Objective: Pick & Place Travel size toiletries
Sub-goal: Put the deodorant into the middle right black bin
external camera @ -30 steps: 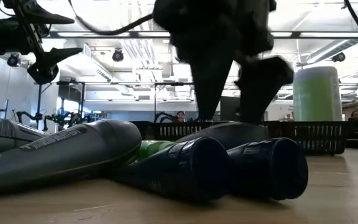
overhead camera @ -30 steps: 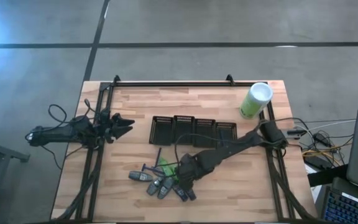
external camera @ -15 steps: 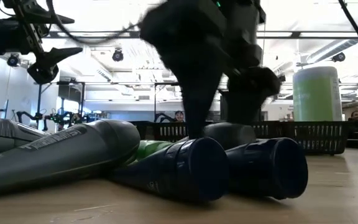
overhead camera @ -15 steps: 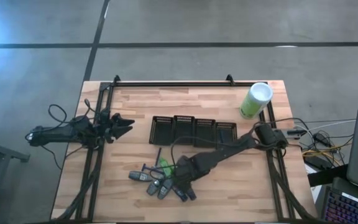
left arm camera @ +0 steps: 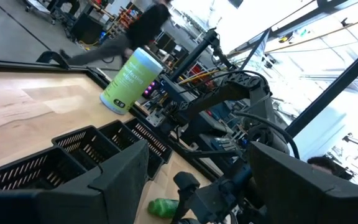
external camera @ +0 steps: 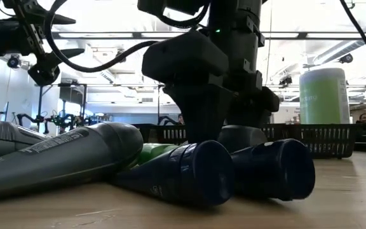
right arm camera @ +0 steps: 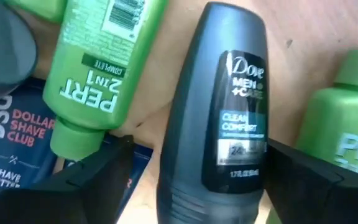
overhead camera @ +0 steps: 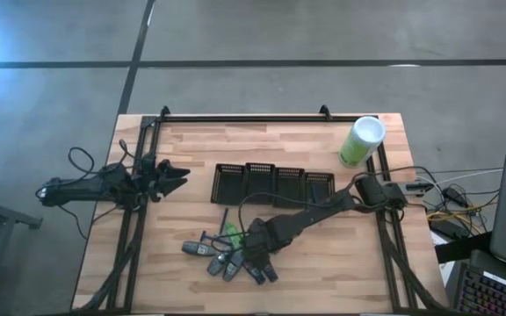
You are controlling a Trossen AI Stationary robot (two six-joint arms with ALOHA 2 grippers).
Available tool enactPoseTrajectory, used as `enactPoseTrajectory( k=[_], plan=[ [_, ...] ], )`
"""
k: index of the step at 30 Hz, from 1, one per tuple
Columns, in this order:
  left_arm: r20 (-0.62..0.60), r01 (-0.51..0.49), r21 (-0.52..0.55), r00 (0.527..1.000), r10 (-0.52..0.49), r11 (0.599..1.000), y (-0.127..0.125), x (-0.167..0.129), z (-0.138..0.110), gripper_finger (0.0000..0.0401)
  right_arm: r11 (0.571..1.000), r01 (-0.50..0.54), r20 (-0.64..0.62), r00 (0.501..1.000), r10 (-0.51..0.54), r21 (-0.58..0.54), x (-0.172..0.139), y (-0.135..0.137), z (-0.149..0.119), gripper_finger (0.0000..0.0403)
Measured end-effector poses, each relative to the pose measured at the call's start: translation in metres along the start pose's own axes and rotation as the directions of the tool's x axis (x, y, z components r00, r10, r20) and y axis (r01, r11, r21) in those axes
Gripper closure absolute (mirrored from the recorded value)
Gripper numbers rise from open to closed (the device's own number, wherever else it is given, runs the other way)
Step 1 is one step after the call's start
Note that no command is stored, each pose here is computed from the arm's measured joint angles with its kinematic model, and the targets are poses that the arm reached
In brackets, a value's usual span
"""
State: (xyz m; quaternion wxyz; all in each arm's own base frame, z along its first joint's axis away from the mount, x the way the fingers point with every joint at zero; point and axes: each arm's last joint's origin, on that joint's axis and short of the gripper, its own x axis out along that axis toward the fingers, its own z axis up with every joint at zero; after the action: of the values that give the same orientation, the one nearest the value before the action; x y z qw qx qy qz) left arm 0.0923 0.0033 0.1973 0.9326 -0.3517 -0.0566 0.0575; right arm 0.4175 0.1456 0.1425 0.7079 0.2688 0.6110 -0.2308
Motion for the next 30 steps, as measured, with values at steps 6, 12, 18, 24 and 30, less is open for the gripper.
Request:
enactPoseTrajectory(
  k=[6, 12, 18, 24, 30],
  plan=[
    [0.009, -0.010, 0.001, 1.000, 0.010, 1.000, 0.000, 0.000, 0.000, 0.0119, 1.000, 0.009, 0.014, 1.000, -0.009, -0.008, 0.000, -0.002, 0.003, 0.0160],
    [0.014, -0.016, 0.002, 1.000, 0.016, 1.000, 0.000, 0.000, 0.000, 0.0119, 1.000, 0.004, 0.007, 1.000, -0.004, -0.017, 0.000, -0.002, 0.003, 0.0199],
    [0.006, -0.011, -0.001, 1.000, 0.011, 1.000, 0.000, 0.000, 0.000, 0.0119, 1.000, -0.015, 0.016, 1.000, 0.015, 0.015, -0.010, -0.001, 0.002, 0.0199],
    [-0.005, -0.019, 0.002, 1.000, 0.019, 1.000, 0.001, 0.000, -0.001, 0.0119, 0.996, -0.047, 0.061, 0.997, 0.042, 0.081, -0.044, -0.004, -0.001, 0.0199],
    [-0.009, -0.020, 0.003, 1.000, 0.020, 1.000, 0.001, 0.000, -0.001, 0.0119, 0.971, -0.064, 0.184, 0.983, 0.021, 0.230, -0.080, -0.013, -0.002, 0.0199]
  ],
)
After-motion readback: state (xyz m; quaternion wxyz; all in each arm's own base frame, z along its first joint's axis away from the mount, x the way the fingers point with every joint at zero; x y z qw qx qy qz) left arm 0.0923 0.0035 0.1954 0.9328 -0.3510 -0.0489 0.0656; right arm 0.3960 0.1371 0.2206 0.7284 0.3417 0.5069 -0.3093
